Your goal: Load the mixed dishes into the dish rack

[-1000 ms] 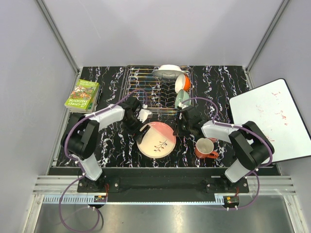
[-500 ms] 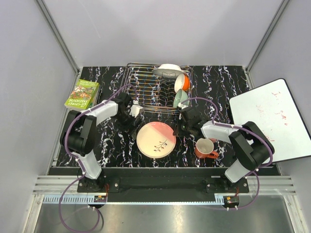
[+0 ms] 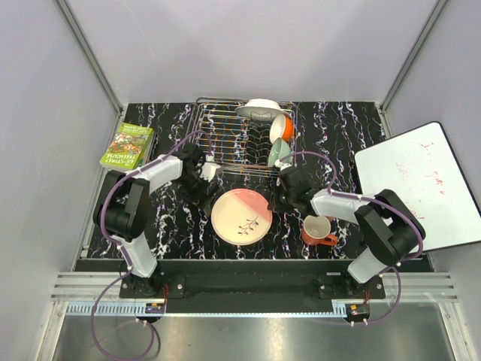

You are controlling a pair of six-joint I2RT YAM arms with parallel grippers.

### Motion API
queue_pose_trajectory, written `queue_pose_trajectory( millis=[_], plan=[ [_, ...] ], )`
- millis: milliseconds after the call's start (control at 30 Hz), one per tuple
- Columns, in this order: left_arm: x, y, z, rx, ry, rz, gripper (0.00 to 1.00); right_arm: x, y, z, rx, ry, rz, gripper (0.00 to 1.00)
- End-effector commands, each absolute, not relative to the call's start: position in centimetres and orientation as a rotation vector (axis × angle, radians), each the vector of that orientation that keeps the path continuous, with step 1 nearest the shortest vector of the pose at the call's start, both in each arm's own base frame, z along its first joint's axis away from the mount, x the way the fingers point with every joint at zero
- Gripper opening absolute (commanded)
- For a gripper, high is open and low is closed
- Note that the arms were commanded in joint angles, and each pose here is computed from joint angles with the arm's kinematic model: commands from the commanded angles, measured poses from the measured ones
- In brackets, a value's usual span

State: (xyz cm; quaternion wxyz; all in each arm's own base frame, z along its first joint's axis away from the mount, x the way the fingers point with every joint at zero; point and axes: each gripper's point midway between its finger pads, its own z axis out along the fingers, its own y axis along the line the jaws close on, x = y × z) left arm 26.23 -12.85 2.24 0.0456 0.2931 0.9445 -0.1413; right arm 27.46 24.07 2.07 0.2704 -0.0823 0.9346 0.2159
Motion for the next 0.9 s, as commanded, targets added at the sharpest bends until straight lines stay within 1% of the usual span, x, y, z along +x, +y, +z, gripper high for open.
queue_pose_trajectory(
  millis=[0, 333, 433, 533, 567, 633, 667, 700, 767, 800, 833, 867],
  plan=[
    [25.1, -11.9, -0.1, 0.877, 2.976, -0.424, 0.99, 26.4, 23.6, 1.2, -0.264, 2.535, 0.526, 0.08],
    [25.1, -11.7, -0.2, 0.817, 3.029, -0.398, 0.99, 26.5, 23.5, 1.1, -0.263, 2.527, 0.507, 0.09],
    [26.3, -11.6, 0.7, 0.802, 2.935, -0.366, 0.99, 26.4, 23.6, 1.2, -0.267, 2.522, 0.507, 0.09],
    [28.8, -12.1, 5.5, 0.762, 2.751, -0.364, 0.99, 26.3, 23.6, 1.4, -0.270, 2.517, 0.510, 0.09],
    [29.2, -12.2, 8.4, 0.749, 2.662, -0.358, 0.99, 26.4, 23.6, 1.5, -0.271, 2.513, 0.510, 0.09],
    [29.3, -12.8, 11.5, 0.733, 2.569, -0.391, 0.99, 26.2, 23.7, 1.4, -0.273, 2.514, 0.508, 0.09],
    [28.6, -12.5, 12.9, 0.688, 2.568, -0.404, 0.99, 26.3, 23.6, 1.4, -0.274, 2.512, 0.504, 0.09],
    [28.6, -12.7, 14.1, 0.586, 2.588, -0.440, 0.99, 26.2, 23.6, 1.4, -0.275, 2.512, 0.498, 0.09],
    [27.4, -12.4, 14.6, 0.513, 2.664, -0.560, 0.99, 26.4, 23.6, 1.5, -0.271, 2.504, 0.494, 0.09],
    [27.2, -13.4, 15.7, 0.478, 2.659, -0.701, 0.99, 26.4, 23.5, 1.5, -0.273, 2.505, 0.491, 0.09],
    [27.0, -13.5, 16.0, 0.448, 2.659, -0.784, 0.99, 26.4, 23.6, 1.6, -0.271, 2.499, 0.493, 0.09],
    [27.2, -12.6, 16.3, 0.368, 2.653, -0.865, 0.99, 26.4, 23.6, 1.7, -0.275, 2.498, 0.494, 0.09]
  ],
)
